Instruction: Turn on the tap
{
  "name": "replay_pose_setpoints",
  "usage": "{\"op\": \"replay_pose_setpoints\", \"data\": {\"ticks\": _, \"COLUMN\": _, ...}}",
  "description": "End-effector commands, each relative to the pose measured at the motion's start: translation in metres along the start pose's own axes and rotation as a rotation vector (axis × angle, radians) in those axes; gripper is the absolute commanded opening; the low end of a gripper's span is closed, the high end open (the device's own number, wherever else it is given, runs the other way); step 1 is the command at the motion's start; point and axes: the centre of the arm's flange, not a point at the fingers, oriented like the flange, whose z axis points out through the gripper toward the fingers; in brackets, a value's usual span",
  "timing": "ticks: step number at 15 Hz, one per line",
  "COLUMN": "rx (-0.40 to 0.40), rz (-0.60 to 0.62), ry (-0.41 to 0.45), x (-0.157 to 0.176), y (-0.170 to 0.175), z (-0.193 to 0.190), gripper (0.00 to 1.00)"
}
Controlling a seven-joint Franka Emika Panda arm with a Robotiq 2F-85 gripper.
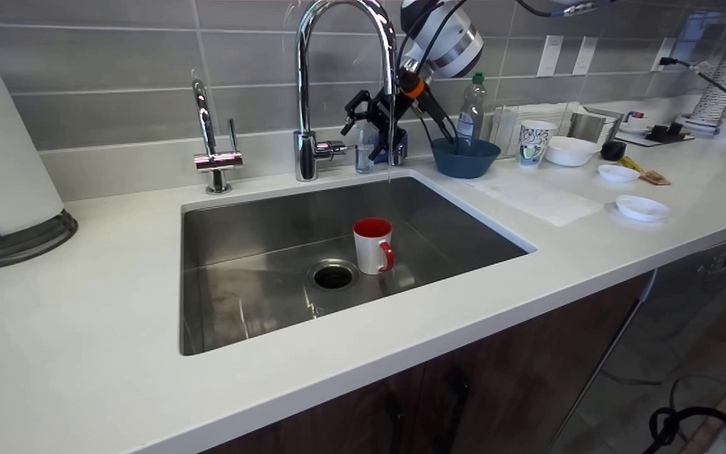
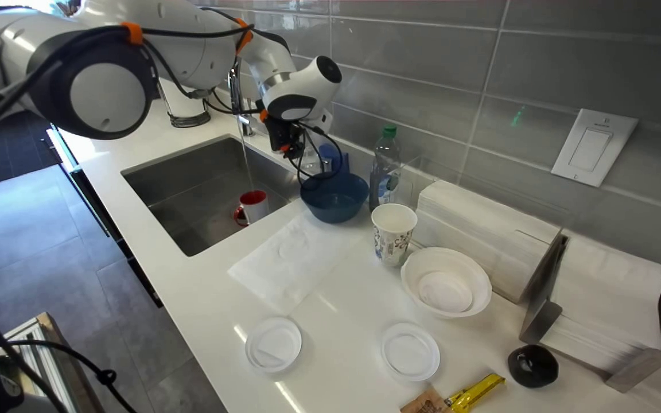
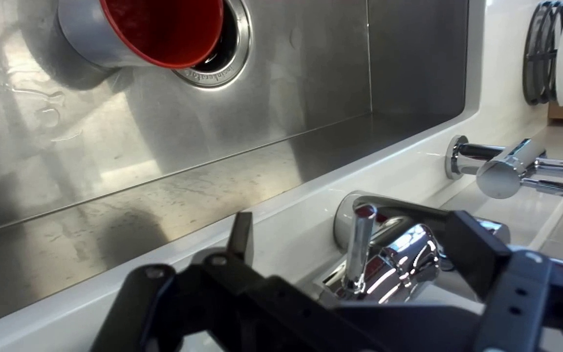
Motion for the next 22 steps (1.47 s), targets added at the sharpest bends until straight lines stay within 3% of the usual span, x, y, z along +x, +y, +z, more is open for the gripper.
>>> {"op": "replay_pose_setpoints", "data": {"ticks": 1, "rx": -0.049, "rz": -0.014, "ry": 0.054, "x": 0.004, "y": 0.0, "z": -0.011, "gripper": 0.75}}
{"op": "replay_pose_setpoints", "data": {"ticks": 3, "rx": -0.071, "rz": -0.018, "ry": 0.067, "x": 0.004, "y": 0.001, "z": -0.013, "gripper": 0.69}}
{"op": "replay_pose_setpoints", "data": {"ticks": 9, "rx": -0.109, "rz": -0.036, "ry": 0.083, "x": 0.004, "y": 0.0, "z": -0.016, "gripper": 0.25}}
{"op": "replay_pose_setpoints", "data": {"ticks": 13, "rx": -0.123, "rz": -0.048, "ry": 0.074, "x": 0.003, "y": 0.001, "z": -0.011, "gripper": 0.01}}
{"op": "replay_pose_setpoints", "data": {"ticks": 22, "rx": -0.039, "rz": -0.084, "ry": 0.04, "x": -0.008, "y": -0.017, "z": 0.008, "gripper": 0.0}}
